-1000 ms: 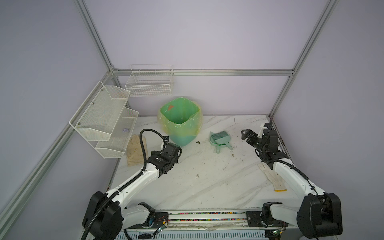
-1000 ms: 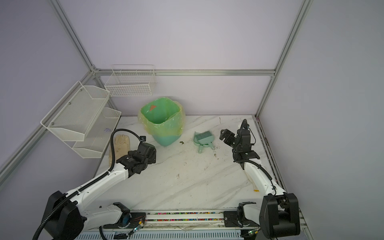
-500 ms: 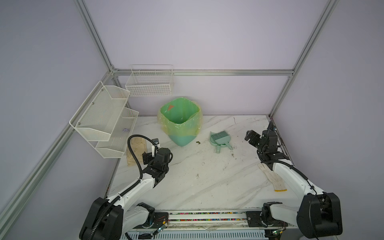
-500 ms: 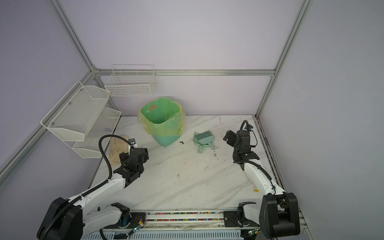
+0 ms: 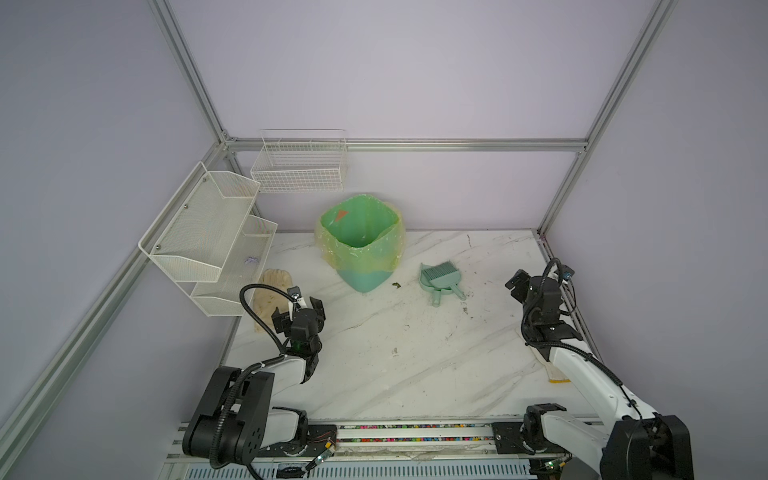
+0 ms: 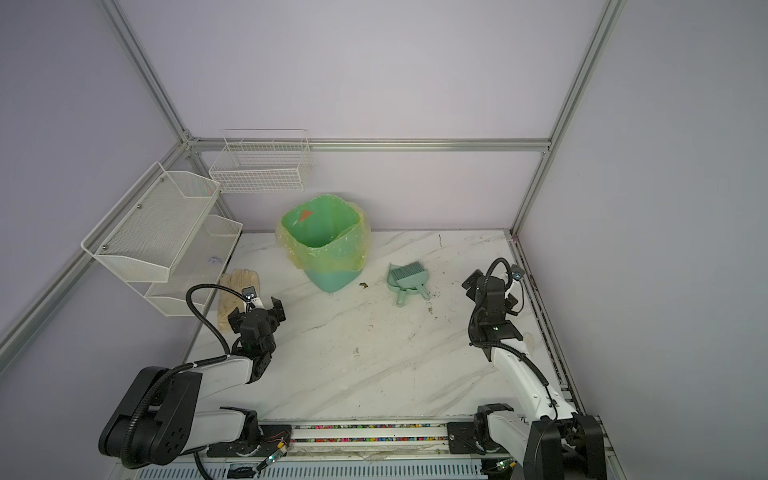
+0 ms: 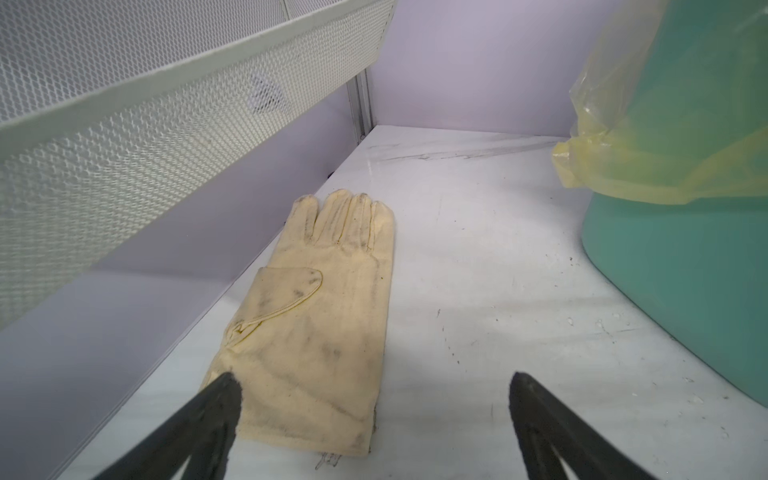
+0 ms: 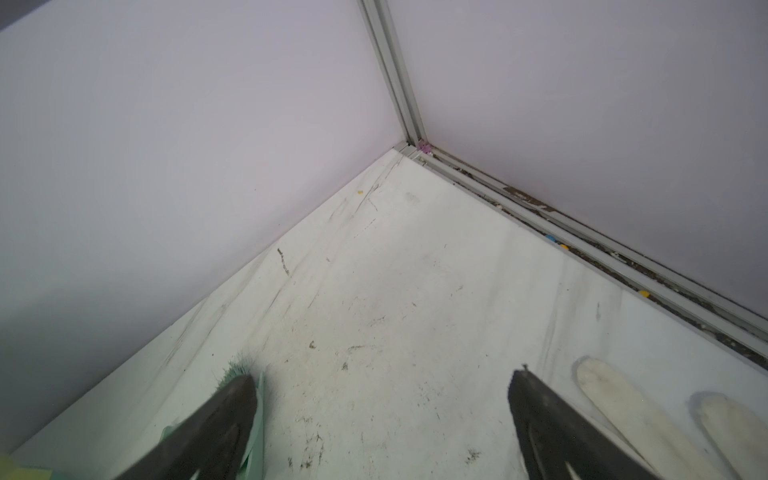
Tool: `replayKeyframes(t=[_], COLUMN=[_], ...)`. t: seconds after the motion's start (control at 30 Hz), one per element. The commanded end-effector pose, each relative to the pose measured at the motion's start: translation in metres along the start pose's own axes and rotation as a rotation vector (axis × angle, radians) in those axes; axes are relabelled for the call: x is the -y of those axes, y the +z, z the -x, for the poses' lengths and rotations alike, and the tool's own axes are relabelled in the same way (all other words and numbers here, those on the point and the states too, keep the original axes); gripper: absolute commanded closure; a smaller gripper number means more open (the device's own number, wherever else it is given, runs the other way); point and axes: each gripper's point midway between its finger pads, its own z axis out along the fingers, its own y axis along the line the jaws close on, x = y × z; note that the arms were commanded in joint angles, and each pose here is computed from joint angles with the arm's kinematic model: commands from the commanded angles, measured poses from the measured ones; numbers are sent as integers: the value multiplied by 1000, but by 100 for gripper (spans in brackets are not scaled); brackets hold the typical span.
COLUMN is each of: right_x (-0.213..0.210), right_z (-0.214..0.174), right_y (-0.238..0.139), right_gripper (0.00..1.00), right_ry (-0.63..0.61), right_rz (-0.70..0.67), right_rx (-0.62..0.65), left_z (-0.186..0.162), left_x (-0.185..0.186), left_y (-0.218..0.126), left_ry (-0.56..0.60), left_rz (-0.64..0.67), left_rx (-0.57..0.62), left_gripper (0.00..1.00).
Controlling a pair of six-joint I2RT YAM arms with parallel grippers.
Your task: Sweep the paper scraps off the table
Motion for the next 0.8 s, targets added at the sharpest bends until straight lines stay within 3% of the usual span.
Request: replayKeyframes(t=[0.0, 0.23, 0.5, 0.77], right_x=[13, 30, 30, 28], right_z=[21, 7, 13, 13], right_y=[-10, -10, -1, 6], right_gripper=[3, 3, 3, 3], right_ry=[116, 213, 116, 77], right_rz=[-16, -17, -49, -33], right_rx=[144, 185, 241, 302], left_z=[34, 19, 8, 8], left_x=[4, 27, 27, 26], left_y=[7, 21, 34, 35], left_ry=[-52, 19, 10, 11], left_rz=[-18, -112, -88, -87], left_rx=[115, 132, 53, 70], left_gripper=[0, 0, 0, 0])
